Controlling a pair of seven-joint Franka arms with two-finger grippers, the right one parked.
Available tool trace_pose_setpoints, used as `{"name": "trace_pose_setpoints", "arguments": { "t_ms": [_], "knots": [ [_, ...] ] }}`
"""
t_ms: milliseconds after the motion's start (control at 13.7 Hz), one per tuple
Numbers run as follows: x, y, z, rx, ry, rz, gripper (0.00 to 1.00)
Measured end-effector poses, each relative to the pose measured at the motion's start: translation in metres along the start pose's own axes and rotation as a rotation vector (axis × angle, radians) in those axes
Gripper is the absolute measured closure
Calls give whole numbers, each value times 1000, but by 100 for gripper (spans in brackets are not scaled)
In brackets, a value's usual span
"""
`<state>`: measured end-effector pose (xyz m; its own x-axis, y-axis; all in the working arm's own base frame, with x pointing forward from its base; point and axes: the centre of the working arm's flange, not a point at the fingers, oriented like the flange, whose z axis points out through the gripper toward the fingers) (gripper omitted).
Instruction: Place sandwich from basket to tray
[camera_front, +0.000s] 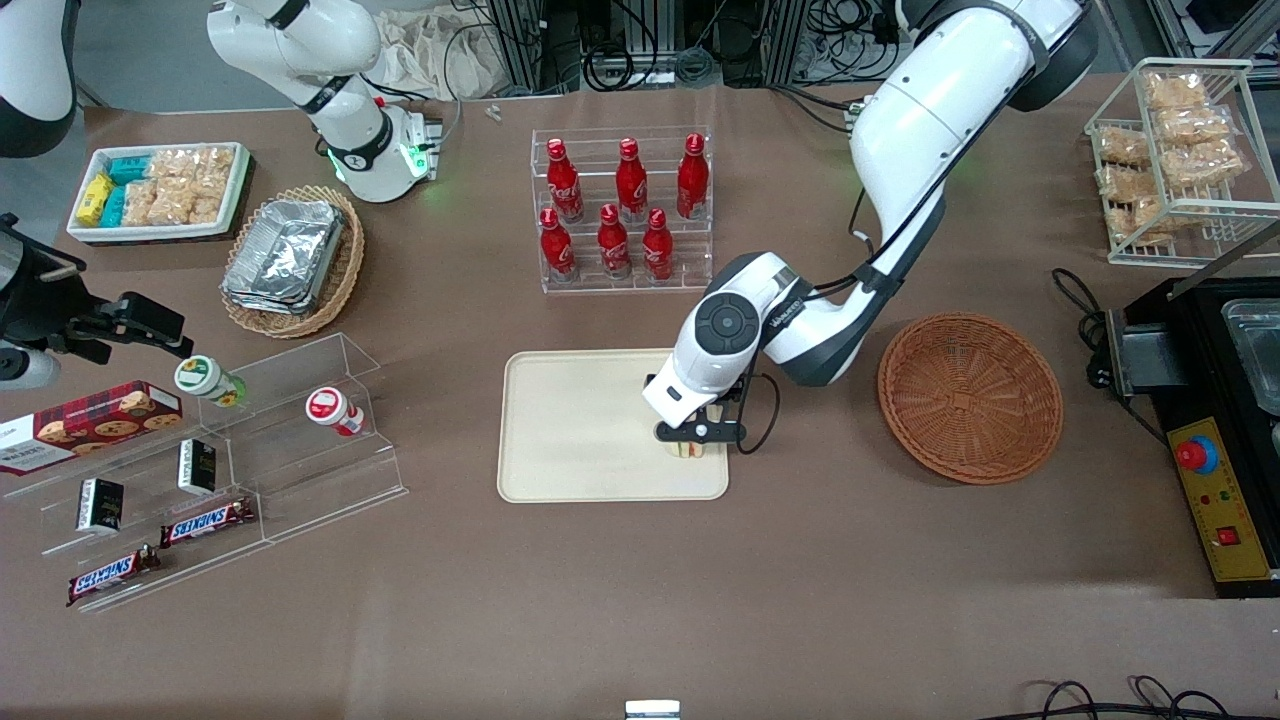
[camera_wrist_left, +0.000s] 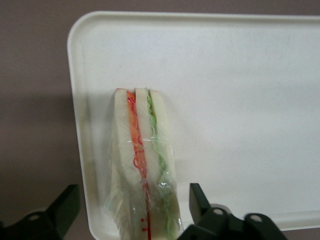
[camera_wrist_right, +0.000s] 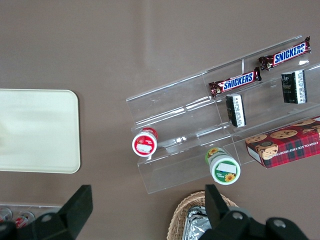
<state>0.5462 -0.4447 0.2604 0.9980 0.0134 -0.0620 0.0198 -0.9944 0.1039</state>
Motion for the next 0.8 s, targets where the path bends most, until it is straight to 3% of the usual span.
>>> {"name": "trace_pose_setpoints", "arguments": {
  "t_ms": [293, 512, 805],
  "knots": [
    [11, -44, -135, 94, 22, -75, 0],
    [7, -108, -239, 89, -6, -74, 0],
    [10, -214, -308, 75, -63, -50, 0]
  ]
}}
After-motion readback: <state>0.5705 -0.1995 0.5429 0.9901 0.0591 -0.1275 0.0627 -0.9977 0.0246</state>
